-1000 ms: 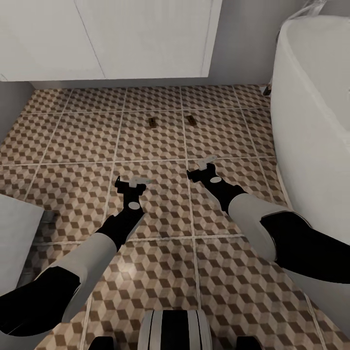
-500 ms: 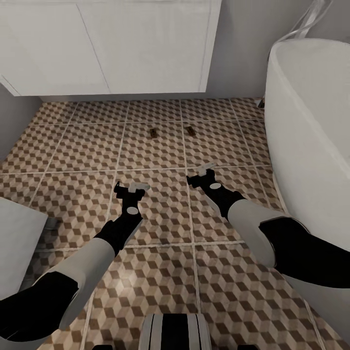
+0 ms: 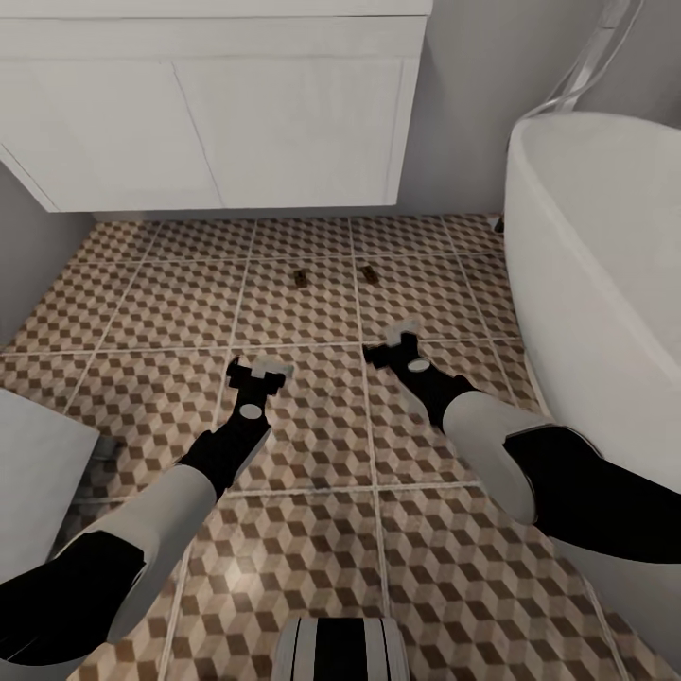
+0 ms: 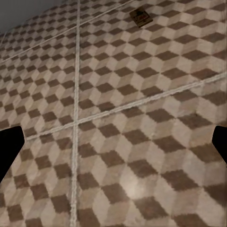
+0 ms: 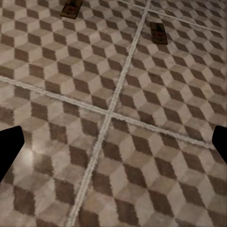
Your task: Take the four mousetraps from the cabinet in the bathroom and place them on the bathroom floor. Make sure all four end up on the same floor surface, and ensure that at least two of them are either under or directly next to the same bathroom sink.
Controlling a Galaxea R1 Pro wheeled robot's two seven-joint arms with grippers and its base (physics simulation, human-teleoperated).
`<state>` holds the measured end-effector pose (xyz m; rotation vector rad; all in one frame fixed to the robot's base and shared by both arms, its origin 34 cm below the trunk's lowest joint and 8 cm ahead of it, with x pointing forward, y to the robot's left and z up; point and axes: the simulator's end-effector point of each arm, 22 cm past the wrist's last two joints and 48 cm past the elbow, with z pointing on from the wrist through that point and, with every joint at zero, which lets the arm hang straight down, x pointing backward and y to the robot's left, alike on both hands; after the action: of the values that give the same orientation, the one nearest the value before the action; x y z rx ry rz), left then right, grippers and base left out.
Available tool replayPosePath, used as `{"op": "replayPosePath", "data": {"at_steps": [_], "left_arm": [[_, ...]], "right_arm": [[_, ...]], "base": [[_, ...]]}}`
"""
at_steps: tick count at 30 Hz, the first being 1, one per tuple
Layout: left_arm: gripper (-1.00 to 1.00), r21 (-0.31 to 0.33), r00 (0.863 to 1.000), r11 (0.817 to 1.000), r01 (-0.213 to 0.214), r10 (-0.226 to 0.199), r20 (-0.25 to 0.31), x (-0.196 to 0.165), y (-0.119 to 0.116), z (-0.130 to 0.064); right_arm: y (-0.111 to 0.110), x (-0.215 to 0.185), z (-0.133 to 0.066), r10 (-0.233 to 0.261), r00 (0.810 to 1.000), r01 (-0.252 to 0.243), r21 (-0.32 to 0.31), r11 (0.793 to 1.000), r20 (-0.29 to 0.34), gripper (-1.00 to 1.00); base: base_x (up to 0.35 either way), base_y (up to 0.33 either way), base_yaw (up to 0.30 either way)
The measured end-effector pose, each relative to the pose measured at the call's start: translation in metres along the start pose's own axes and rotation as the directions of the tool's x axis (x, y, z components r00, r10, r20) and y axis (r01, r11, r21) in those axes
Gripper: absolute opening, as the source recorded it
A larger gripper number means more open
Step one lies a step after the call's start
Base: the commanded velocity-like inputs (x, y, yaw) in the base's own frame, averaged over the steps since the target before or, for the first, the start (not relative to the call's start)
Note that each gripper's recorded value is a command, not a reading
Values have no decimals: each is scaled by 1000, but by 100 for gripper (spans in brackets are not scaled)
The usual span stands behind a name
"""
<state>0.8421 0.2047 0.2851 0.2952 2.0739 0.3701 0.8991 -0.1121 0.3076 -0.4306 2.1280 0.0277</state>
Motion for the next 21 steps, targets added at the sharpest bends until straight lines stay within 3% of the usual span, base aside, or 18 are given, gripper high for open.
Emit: {"op": "replayPosePath", "data": {"at_steps": [21], "left_arm": [[100, 74, 997, 997, 4, -9, 77, -59, 8, -19]], "right_arm": [[-24, -54, -32, -16, 996, 13, 37, 999, 89, 100]], "base": [[0, 0, 0]]}}
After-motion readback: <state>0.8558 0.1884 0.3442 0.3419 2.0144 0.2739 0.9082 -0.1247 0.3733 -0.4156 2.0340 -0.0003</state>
